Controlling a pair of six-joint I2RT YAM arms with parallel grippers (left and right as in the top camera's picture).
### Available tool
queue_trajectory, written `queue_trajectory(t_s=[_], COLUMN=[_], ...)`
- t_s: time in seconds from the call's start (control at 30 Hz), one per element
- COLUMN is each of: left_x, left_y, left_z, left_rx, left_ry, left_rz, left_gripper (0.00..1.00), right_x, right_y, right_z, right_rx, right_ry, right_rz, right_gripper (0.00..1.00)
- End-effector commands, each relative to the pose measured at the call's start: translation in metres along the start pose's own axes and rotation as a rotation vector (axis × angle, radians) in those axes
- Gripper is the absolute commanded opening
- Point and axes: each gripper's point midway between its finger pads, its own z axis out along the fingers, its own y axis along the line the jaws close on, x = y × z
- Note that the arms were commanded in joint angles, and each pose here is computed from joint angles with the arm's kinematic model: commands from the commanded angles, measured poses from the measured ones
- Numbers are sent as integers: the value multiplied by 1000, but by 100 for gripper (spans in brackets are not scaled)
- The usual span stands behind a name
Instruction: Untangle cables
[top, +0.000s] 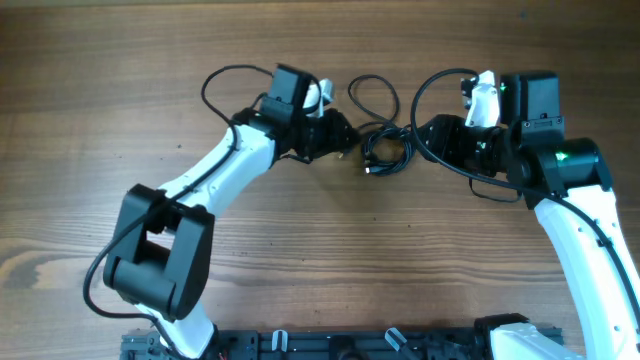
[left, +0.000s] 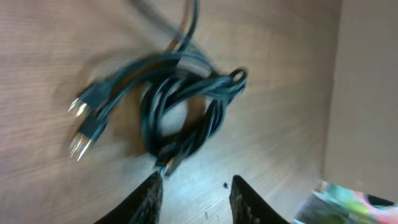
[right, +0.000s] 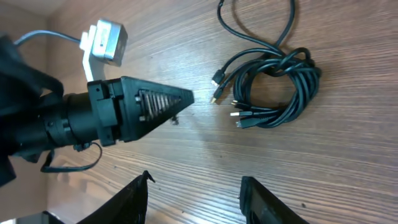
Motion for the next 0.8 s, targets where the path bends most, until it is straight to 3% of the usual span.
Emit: queue_trajectory(t_s=[0.0,0.1,0.37,0.67,0.77], left_x=[-7,-21,-22,-18,-20], left_y=[-7,0,28,23,18], left_z=[24,44,85,102,95], left_rx=[-87,-128,-159,-131,-121], left_ry=[-99,-178,-159,-175,-168], left_rz=[129,203,501,541,644], left_gripper=[42,46,44,48,49], right_x=[-4,-1,3,7,7], right_y=[-5,-9,-12,-17,-17], right_z=[2,6,8,7,7], right_rx=[30,41,49,76,76], right_ry=[-3,20,40,53,52], right_rz=[-1,11,-2,2,1], right_gripper=[50,50,51,51,51])
